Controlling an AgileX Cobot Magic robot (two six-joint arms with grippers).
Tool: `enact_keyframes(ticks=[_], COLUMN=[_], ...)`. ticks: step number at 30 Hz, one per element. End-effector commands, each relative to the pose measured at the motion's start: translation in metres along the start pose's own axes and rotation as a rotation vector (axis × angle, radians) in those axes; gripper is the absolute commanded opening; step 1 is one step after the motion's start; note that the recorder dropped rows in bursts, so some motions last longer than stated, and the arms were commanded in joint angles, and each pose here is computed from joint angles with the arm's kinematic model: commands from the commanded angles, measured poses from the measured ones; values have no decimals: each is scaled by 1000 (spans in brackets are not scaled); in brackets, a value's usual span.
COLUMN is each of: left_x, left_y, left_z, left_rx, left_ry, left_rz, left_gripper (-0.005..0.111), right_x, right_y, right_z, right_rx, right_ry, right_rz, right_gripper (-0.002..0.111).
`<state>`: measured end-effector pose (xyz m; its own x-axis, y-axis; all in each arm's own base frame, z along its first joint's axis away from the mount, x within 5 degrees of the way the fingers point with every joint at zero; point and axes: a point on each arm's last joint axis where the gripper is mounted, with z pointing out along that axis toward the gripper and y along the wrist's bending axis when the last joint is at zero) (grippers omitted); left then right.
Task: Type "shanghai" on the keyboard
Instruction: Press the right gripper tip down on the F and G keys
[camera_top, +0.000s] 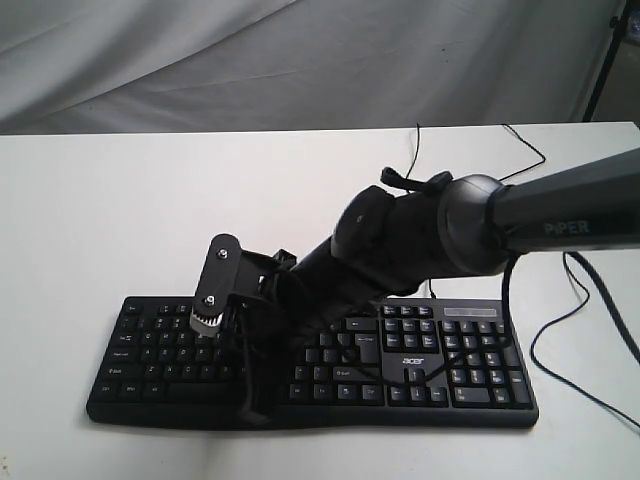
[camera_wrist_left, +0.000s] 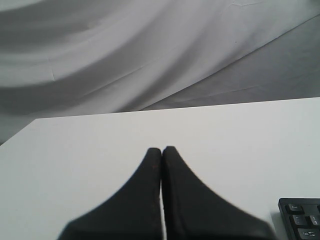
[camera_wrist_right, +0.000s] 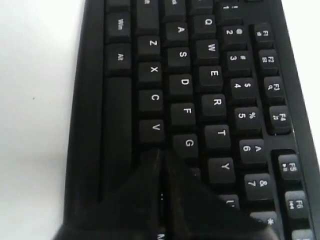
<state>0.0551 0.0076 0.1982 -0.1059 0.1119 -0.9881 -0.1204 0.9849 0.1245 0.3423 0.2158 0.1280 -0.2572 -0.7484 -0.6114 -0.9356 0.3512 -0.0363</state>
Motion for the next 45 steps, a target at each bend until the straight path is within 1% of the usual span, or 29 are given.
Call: enact_keyframes(ticks=[1, 4, 8, 17, 45], left_x=[1, 1, 1, 1, 1], left_y=[0, 0, 0, 0, 0], left_z=[1, 1, 1, 1, 1], left_rx=[4, 4, 4, 4, 4], left_ry=[1, 1, 1, 1, 1], left_rz=[-3, -3, -3, -3, -3], left_gripper=[1, 1, 1, 1, 1], right_x=[-13, -22, -24, -18, -13], right_y=[-7, -10, -14, -15, -14], right_z=[-4, 0, 8, 10, 16], right_rx=[24, 22, 5, 1, -11], right_ry=[-45, -69, -72, -30, -8], right_rz=[-15, -29, -26, -34, -44], right_gripper=[0, 0, 0, 0, 0])
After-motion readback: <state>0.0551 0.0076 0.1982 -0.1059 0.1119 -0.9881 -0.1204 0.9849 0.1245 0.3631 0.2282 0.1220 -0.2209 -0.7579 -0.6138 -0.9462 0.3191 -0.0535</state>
